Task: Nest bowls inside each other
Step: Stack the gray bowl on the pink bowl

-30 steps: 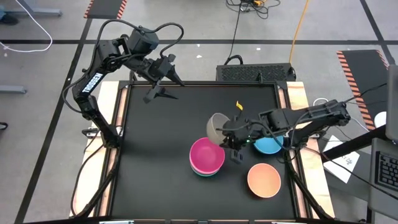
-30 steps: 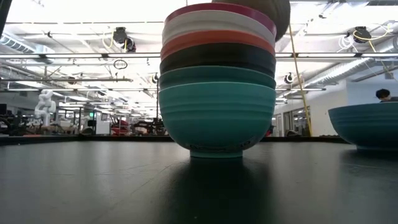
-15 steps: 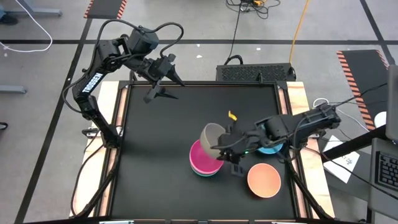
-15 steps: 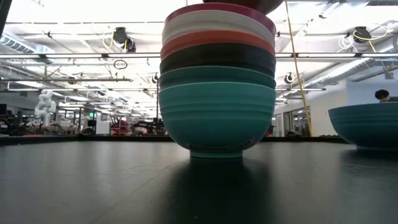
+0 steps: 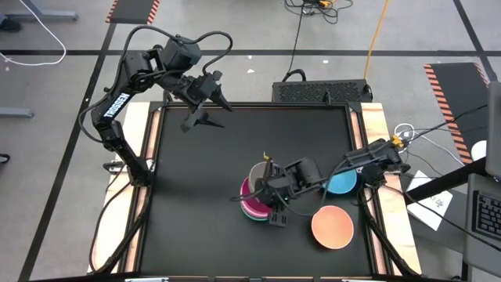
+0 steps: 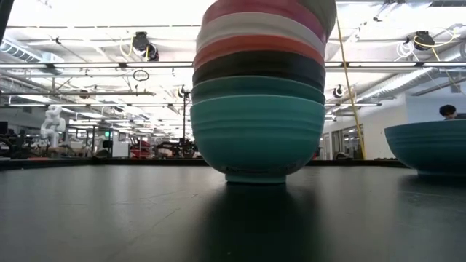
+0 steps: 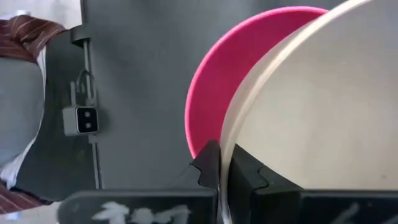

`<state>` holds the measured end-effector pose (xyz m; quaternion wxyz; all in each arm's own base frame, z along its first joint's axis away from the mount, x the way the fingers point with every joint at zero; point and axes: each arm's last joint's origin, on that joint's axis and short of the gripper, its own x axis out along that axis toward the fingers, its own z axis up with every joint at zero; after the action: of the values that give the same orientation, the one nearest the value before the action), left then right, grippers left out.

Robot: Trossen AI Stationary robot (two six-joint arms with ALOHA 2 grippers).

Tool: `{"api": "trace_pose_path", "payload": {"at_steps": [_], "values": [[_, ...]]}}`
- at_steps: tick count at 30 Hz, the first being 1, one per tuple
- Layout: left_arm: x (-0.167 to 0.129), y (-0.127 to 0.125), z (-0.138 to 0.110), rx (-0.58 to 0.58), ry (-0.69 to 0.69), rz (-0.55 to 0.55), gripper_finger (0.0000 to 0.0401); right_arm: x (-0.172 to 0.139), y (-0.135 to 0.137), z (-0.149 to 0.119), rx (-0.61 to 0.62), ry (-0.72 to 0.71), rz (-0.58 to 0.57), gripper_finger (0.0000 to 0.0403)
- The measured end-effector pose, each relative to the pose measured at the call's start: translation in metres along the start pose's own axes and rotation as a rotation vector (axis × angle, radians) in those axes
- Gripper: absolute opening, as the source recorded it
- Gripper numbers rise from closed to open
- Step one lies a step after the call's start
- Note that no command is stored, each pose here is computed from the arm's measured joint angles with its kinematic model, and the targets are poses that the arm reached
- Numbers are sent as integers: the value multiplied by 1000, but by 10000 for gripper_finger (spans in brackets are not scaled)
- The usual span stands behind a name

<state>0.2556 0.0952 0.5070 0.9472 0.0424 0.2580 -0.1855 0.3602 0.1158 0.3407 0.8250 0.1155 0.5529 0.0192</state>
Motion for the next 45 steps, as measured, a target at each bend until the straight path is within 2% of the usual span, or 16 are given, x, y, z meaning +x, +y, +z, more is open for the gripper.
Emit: {"api": "trace_pose_path", "payload": {"at_steps": [14, 18, 24, 33, 37, 42, 45], "values": [[3, -5, 1, 14, 9, -21, 257, 5, 3, 6, 4, -19, 63, 0], [3, -5, 0, 9, 13, -24, 257, 4, 3, 6, 26, -21, 65, 12], [5, -7, 1, 5, 17, -34, 257, 3, 5, 8, 36, -40, 98, 59], [8, -12, 1, 24, 36, -43, 257, 2, 1, 12, 80, -73, 87, 171], [9, -14, 2, 28, 37, -50, 257, -18, -9, 10, 82, -143, -4, 186], [11, -16, 2, 29, 44, -58, 257, -64, -15, 2, 47, -320, -91, 184], [12, -18, 2, 29, 54, -65, 257, -84, -17, 0, 51, -407, -82, 184]]}}
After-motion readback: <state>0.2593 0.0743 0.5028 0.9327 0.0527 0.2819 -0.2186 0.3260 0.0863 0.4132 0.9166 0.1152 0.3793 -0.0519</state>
